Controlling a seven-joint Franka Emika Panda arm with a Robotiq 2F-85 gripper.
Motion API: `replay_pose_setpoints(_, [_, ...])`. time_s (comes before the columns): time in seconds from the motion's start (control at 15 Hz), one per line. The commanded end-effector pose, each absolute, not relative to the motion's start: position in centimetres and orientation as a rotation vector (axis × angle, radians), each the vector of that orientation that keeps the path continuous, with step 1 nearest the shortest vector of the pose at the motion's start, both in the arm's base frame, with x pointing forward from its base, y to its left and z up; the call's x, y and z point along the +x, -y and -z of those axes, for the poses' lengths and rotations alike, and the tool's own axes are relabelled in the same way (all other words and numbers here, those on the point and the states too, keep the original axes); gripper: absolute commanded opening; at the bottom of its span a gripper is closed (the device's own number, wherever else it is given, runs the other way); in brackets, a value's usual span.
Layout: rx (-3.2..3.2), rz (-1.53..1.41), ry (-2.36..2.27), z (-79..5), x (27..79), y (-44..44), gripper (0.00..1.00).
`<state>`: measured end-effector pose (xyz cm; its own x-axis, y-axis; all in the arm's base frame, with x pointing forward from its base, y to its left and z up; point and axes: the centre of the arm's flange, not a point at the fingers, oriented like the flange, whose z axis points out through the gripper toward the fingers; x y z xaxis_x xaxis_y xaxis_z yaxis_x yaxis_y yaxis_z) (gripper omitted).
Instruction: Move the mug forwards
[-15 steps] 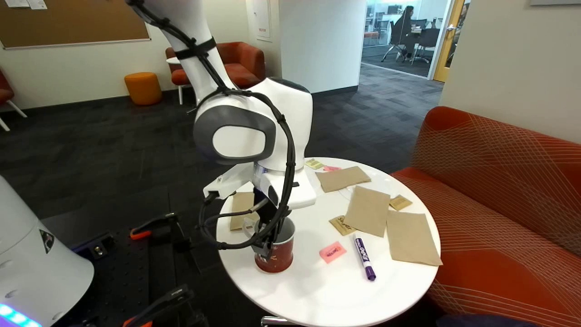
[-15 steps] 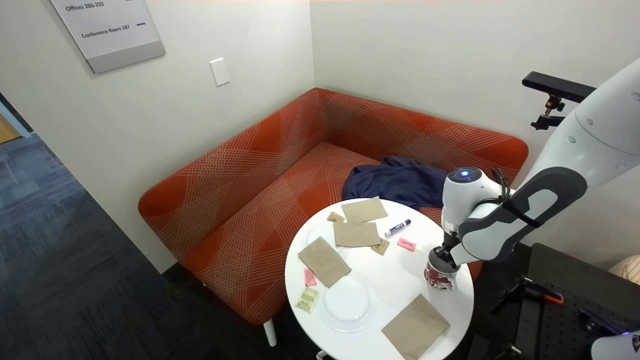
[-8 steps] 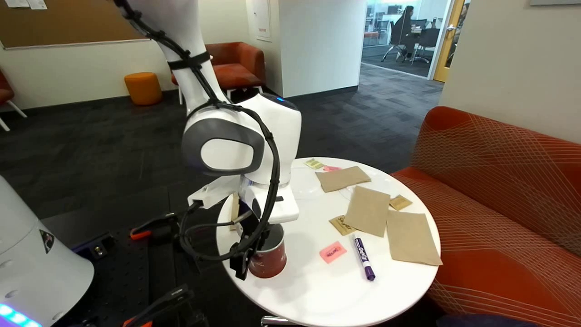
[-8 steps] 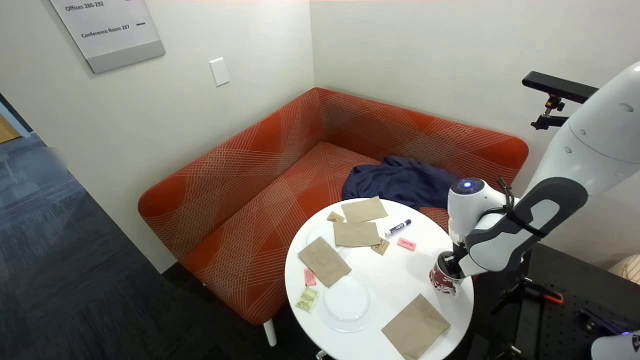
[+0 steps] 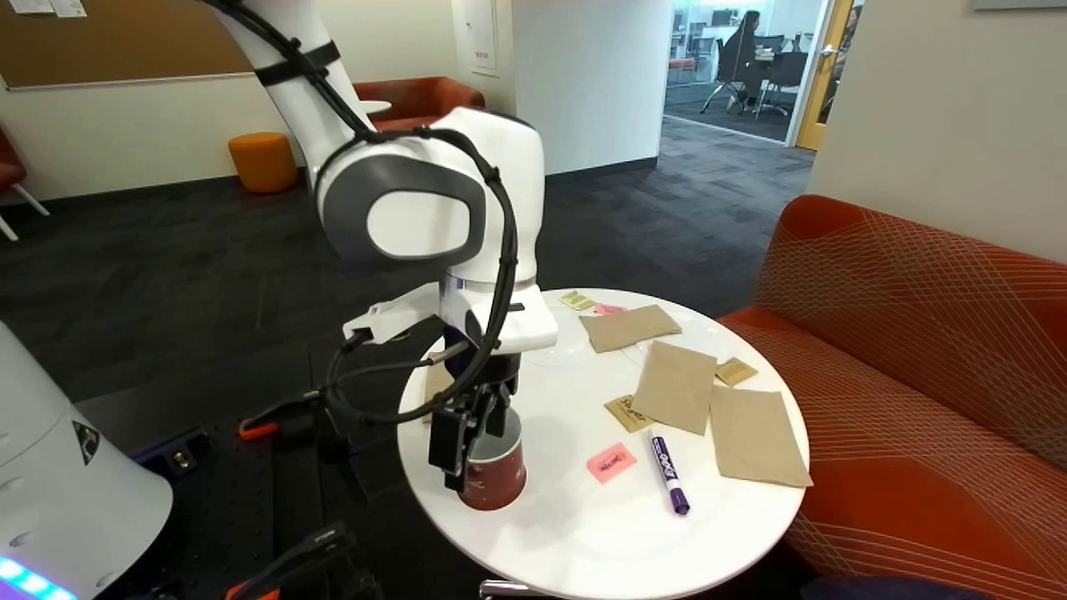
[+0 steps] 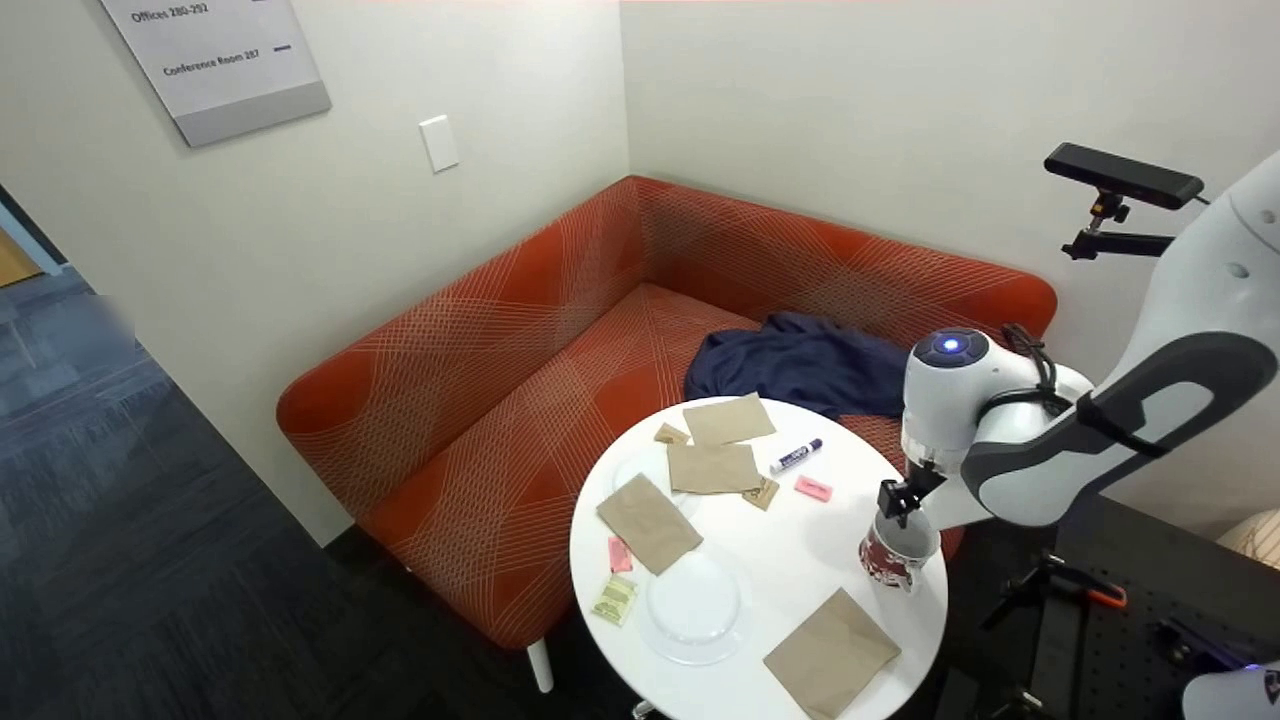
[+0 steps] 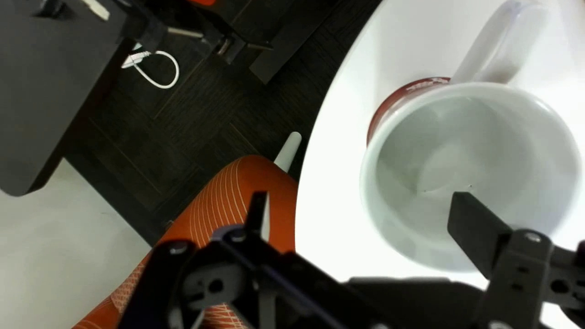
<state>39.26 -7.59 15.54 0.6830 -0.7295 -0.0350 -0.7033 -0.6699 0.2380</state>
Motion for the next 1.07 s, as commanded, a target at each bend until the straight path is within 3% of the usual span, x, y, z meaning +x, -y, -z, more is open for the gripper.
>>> replay_pose_setpoints(0.0, [2.698,0.151,1.180,-22.0,37.5,7.6,1.00])
replay_pose_setpoints(1.0, [3.064,-0.211,0.828,-38.8,38.4,7.7,1.00])
